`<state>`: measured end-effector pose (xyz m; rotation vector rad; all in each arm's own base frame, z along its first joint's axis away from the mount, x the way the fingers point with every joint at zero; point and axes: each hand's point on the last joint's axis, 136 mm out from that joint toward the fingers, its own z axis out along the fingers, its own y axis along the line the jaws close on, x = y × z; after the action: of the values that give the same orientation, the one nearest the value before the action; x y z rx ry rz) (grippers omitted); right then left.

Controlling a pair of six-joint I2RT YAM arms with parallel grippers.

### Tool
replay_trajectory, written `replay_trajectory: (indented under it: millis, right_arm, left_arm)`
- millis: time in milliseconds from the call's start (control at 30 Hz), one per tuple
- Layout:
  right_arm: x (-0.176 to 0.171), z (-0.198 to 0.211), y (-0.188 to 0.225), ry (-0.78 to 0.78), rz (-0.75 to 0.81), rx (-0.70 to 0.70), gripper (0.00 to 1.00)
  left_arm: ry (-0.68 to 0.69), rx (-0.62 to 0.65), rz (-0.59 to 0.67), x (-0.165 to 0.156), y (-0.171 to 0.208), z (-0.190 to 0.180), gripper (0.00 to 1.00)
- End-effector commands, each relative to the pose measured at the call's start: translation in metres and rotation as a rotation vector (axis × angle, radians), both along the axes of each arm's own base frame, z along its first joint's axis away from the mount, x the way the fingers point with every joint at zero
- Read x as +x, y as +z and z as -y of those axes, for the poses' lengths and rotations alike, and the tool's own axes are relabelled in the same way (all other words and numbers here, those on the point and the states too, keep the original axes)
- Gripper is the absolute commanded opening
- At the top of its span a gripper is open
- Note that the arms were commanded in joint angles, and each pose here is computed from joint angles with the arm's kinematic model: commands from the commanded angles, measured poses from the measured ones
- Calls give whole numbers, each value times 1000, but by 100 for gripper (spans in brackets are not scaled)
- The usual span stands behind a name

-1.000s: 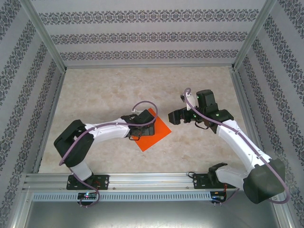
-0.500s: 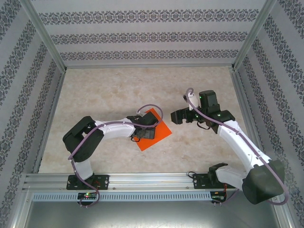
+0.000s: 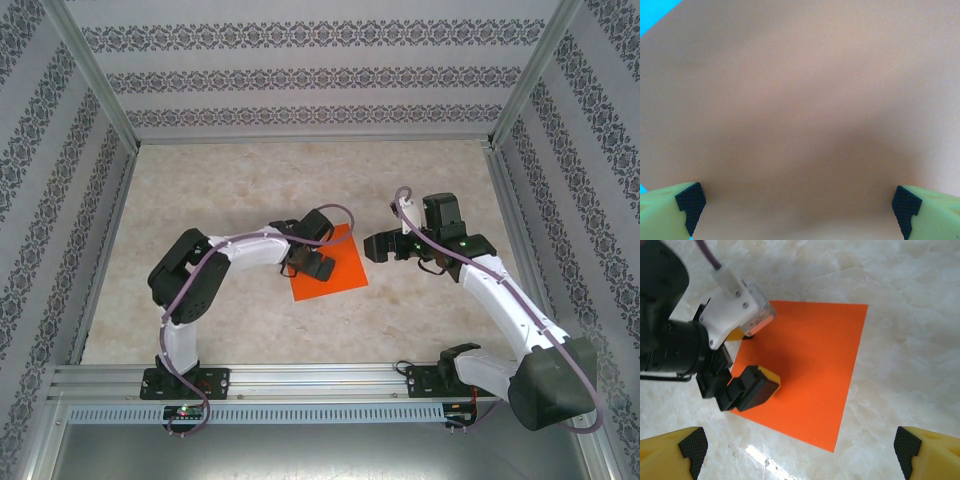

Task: Fold a paper plane with a square sheet of paper (pick it up from the middle)
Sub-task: Move the square sheet of paper to the center of the table.

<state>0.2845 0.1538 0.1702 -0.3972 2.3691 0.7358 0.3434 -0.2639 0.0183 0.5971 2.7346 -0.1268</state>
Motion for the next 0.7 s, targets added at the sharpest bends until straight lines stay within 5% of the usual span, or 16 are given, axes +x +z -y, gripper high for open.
replay_trajectory:
  millis: [0, 667]
  right_arm:
    - [3, 9, -7, -48, -21, -9, 98]
    - [17, -1, -10, -115, -69, 14, 98]
  left_arm:
    - [-65, 72, -75, 5, -20, -18, 100]
    - [-155, -39, 8, 55, 41, 5, 100]
